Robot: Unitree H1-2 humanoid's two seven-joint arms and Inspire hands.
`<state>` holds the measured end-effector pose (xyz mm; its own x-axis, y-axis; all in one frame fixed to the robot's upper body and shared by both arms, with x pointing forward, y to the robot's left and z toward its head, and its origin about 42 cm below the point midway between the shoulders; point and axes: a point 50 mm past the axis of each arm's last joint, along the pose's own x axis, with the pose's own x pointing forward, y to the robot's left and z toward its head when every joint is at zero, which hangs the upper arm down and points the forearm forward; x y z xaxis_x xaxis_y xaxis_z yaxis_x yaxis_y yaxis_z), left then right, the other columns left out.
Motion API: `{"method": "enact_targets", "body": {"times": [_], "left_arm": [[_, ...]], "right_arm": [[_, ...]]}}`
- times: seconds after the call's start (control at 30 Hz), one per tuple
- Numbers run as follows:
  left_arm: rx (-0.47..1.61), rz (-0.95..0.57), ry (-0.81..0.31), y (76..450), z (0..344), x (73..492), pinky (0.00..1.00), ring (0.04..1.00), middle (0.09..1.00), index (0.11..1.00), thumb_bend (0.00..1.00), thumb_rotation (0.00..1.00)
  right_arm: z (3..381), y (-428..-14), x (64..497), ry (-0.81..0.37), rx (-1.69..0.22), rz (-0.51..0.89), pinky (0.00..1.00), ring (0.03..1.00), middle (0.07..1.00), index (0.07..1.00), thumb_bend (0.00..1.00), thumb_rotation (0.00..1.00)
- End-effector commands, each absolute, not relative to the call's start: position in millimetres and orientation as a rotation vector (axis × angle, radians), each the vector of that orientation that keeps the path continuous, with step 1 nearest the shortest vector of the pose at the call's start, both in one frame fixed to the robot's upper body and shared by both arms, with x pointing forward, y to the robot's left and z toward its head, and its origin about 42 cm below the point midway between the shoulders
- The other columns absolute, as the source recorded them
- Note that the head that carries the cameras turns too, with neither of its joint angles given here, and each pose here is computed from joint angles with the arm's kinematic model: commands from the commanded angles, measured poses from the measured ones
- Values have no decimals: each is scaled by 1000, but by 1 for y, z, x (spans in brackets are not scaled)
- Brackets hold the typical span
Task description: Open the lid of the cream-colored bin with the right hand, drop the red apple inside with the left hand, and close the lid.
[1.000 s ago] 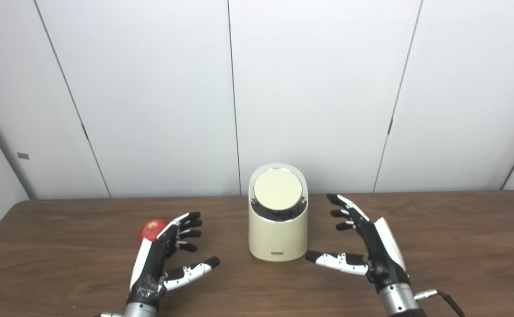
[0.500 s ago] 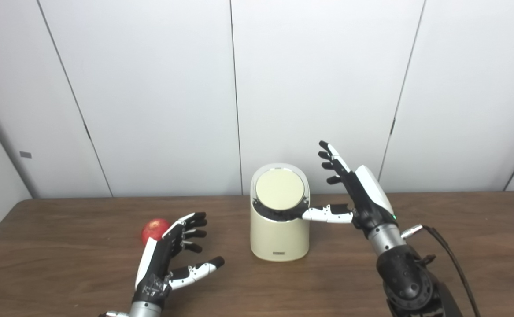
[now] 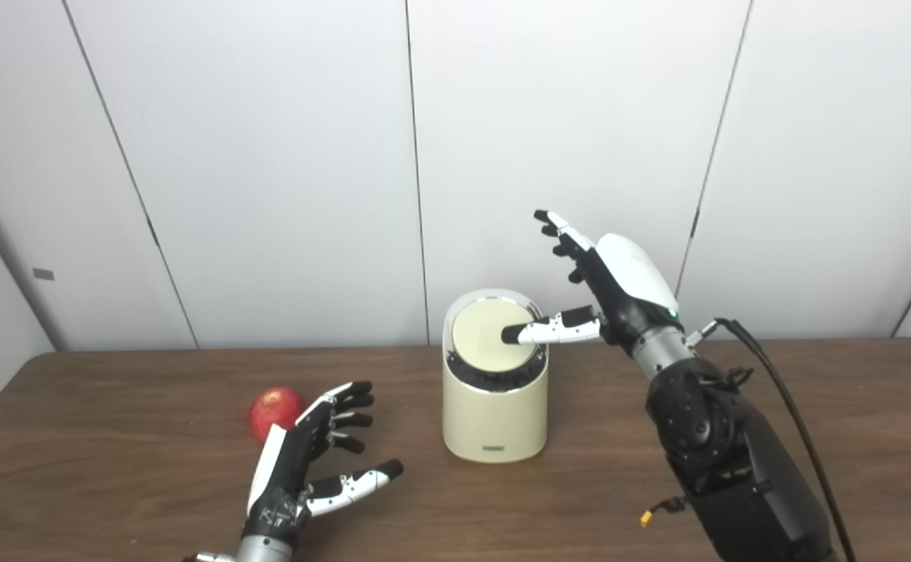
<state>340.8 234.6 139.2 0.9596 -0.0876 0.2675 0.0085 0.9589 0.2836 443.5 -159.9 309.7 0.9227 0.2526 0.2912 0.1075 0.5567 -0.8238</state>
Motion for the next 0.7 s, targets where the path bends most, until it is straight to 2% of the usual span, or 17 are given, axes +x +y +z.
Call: {"method": "enact_targets", "body": {"times": [0.0,0.1,0.27,0.4,0.67], "left_arm": [[283,-41,-375,230,161,348,578,717,785,813,705,52],[288,-42,-378,230,162,348,582,718,786,817,699,49],[290,-42,-384,229,162,349,574,713,785,813,697,62],[280,-47,-383,228,163,349,579,716,786,815,696,50],[284,-47,-391,229,164,349,576,725,787,814,703,77]], "right_arm": [[343,-152,448,-497,-1004,70,670,851,919,935,803,431],[341,-146,451,-491,-1023,81,630,829,909,927,816,427],[336,-137,456,-481,-1037,96,644,821,900,922,833,379],[329,-132,462,-462,-1046,104,616,814,901,922,836,361],[317,-125,468,-448,-1059,128,618,810,896,927,879,452]]}}
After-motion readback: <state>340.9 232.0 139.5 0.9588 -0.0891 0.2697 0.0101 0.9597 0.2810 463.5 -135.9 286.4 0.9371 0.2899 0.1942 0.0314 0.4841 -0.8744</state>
